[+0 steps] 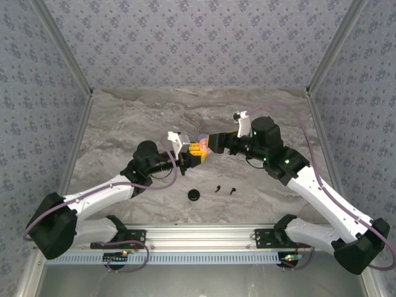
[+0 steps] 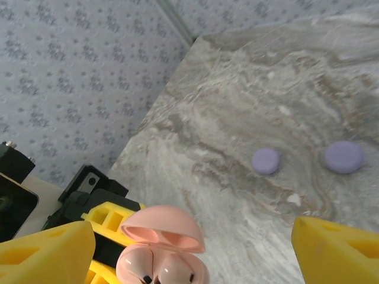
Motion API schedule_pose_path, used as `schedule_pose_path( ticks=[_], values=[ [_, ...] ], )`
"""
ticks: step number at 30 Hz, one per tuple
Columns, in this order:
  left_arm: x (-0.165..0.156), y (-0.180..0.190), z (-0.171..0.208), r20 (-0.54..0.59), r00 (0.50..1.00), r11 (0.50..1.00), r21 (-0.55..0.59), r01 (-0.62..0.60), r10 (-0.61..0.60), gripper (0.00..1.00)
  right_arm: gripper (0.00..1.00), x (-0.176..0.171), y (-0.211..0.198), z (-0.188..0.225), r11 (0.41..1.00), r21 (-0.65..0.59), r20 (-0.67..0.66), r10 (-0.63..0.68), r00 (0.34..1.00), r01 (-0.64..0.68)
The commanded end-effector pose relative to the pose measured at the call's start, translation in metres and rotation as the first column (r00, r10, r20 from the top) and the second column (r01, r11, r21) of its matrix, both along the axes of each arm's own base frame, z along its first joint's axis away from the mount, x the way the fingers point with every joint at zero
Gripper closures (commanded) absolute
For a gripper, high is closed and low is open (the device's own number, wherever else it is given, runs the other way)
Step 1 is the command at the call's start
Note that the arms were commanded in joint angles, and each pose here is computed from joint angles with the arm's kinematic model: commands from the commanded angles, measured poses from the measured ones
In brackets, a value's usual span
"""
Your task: Insert wireless bluetooth earbuds into charging case
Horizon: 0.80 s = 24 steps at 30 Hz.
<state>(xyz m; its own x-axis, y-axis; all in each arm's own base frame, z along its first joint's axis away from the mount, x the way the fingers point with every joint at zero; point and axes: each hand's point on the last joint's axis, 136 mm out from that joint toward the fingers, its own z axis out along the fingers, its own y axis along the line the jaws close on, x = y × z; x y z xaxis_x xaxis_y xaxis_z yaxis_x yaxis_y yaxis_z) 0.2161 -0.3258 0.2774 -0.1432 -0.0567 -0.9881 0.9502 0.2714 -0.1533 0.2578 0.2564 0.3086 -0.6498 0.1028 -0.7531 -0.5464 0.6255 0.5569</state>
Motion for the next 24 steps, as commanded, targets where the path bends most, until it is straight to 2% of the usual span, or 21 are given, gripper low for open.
schedule_pose_path(
  ticks=[1,5,8,21,24],
  values=[
    [-0.008,-0.003,0.016,0.044,0.998,0.998,-0.039,0.044,-0.042,1.00,0.11,-0.016,0.024,0.004,0.983,0.073,-0.009,0.172,0.985,-0.171],
    [-0.008,-0.004,0.016,0.040,0.998,0.998,-0.036,0.047,-0.045,1.00,0.14,-0.020,0.035,0.010,0.968,0.101,-0.001,0.232,0.973,-0.231],
    [-0.007,-0.004,0.014,0.038,0.998,0.999,-0.030,0.044,-0.043,1.00,0.22,-0.022,0.038,0.015,0.960,0.108,0.013,0.259,0.966,-0.258],
    [-0.004,-0.006,0.007,0.023,0.999,0.999,-0.009,0.040,-0.040,1.00,0.26,-0.035,0.024,0.031,0.961,0.088,0.148,0.248,0.957,-0.263],
    [-0.003,-0.007,0.006,0.020,0.999,0.999,-0.006,0.039,-0.038,1.00,0.26,-0.036,0.019,0.025,0.968,0.070,0.145,0.231,0.962,-0.243]
  ],
)
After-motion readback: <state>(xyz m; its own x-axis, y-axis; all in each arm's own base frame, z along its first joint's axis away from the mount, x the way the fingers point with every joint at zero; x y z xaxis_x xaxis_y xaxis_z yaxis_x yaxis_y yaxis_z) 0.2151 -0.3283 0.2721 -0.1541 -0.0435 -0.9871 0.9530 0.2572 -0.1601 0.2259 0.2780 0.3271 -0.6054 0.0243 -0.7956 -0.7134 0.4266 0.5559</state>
